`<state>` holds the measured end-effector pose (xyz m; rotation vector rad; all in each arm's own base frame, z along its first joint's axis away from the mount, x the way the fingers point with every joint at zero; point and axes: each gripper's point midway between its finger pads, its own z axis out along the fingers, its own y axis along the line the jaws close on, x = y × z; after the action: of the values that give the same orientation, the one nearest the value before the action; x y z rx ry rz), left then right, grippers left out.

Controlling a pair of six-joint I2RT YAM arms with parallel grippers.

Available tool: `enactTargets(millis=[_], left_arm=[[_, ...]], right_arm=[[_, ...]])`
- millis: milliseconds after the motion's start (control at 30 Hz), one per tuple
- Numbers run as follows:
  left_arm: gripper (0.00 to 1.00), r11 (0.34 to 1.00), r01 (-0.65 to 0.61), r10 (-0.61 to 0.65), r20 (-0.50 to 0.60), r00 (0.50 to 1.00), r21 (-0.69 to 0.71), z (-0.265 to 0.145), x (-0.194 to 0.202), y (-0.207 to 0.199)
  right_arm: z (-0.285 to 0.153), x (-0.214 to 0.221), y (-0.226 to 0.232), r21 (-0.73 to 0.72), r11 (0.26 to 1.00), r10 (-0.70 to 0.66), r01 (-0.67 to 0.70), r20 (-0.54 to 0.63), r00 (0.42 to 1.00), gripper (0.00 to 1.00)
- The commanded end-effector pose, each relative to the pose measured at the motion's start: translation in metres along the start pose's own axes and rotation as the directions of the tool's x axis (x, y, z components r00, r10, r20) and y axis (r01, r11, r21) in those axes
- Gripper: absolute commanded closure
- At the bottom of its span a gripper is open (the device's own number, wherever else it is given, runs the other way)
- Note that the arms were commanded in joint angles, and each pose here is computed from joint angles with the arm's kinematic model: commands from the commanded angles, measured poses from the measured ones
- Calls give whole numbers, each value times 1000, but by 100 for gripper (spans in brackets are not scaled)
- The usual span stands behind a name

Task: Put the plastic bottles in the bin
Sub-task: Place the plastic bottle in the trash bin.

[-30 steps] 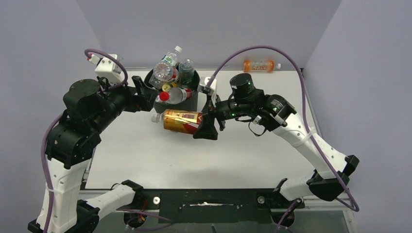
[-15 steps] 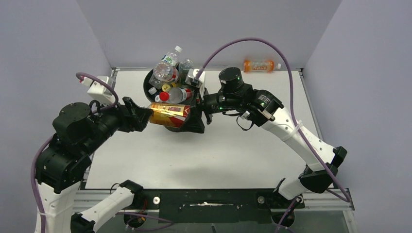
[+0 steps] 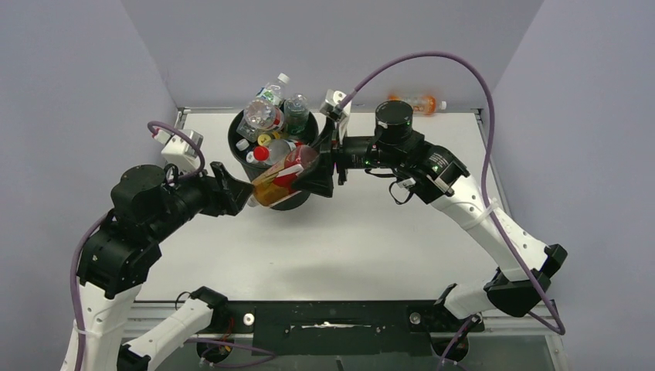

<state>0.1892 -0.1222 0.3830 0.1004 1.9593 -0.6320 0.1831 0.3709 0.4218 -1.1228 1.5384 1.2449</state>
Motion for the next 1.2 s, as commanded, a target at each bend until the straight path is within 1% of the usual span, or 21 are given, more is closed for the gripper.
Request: enactTargets(millis=[0,133,233,300,400,500,633,867,1167], left_arm=[[34,997,20,-19,-21,1000,75,6,6,-12],[33,998,8,-8,-10,1000,55,3,3,-9],[31,999,-6,7,-14,1000,50,2,1,-9],[28,1000,-13,13,-13,1000,25,2,0,-4],[17,1000,-15,15,18,1000,-8,-4,-7,0],[16,1000,-16,17,36,999,-23,-10,-14,1],[15,998,-26,28,34,999,-54,-13,-15,6],[15,997,-28,30,33,999,-74,-16,-16,9],[14,997,-24,27,29,999,-78,-15,-14,10]], right_arm=[[-30,-68,29,-69,989,-107,128,245,964,42],[-39,-70,13,-17,993,-113,120,243,963,42],[-57,-74,-9,85,990,-128,111,242,962,42],[-71,-78,-25,169,979,-154,116,231,961,42],[-88,-86,-42,288,948,-200,136,204,958,42],[-100,-90,-56,386,910,-231,152,167,958,41],[-104,-85,-83,494,855,-240,158,108,965,41],[-90,-66,-129,575,801,-221,166,25,975,42],[-61,-50,-166,570,803,-198,172,-17,980,42]])
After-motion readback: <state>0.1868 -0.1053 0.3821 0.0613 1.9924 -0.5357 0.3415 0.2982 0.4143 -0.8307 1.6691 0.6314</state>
